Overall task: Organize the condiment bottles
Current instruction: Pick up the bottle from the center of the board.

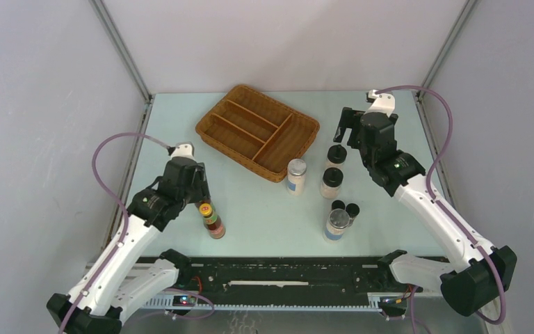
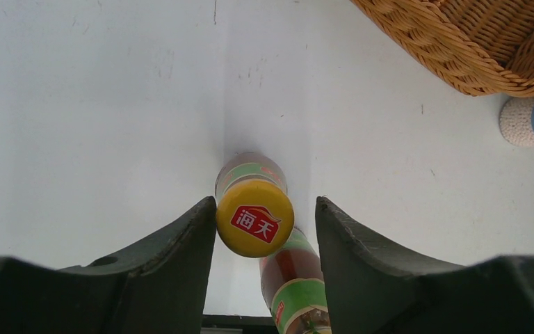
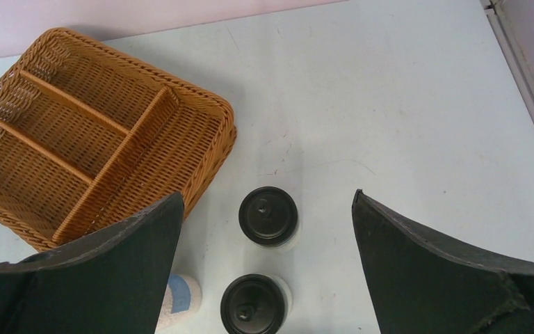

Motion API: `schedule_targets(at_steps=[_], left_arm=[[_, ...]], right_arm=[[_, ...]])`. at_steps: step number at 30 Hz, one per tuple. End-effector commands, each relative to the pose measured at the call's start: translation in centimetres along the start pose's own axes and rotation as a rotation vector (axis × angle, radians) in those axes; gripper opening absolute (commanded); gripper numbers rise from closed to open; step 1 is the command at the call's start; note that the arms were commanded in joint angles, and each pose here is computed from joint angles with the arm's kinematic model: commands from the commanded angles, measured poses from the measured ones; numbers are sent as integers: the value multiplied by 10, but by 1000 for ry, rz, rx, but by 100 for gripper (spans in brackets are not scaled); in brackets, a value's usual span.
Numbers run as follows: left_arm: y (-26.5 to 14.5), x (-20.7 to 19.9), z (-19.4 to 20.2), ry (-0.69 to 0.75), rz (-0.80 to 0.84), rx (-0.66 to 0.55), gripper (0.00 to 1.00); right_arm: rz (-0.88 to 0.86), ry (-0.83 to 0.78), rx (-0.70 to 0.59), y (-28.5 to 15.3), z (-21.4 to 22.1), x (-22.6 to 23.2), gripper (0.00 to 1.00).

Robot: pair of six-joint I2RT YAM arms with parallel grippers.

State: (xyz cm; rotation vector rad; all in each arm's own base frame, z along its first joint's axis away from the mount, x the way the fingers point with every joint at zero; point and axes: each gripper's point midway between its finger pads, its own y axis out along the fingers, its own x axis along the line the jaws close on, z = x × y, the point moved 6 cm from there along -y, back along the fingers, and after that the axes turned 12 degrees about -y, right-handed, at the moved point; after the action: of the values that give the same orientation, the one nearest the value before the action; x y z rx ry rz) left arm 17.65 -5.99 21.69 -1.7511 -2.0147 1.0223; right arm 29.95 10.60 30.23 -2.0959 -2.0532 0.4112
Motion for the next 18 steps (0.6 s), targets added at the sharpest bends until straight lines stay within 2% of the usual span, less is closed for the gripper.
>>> schedule_targets(at_steps=[1,11,18], left_arm=[[-3,-6,-12,-25,-1,-57,58],[1,-4,-12,-12,-41,-74,50],[6,-3,-9,-9,-53,-83,29]], right_arm=[[-13,45,-50,-7,-12,1,100],[-26,47,-51,-5,-9,3,100],[-32,53,-54,-6,-9,3,100]])
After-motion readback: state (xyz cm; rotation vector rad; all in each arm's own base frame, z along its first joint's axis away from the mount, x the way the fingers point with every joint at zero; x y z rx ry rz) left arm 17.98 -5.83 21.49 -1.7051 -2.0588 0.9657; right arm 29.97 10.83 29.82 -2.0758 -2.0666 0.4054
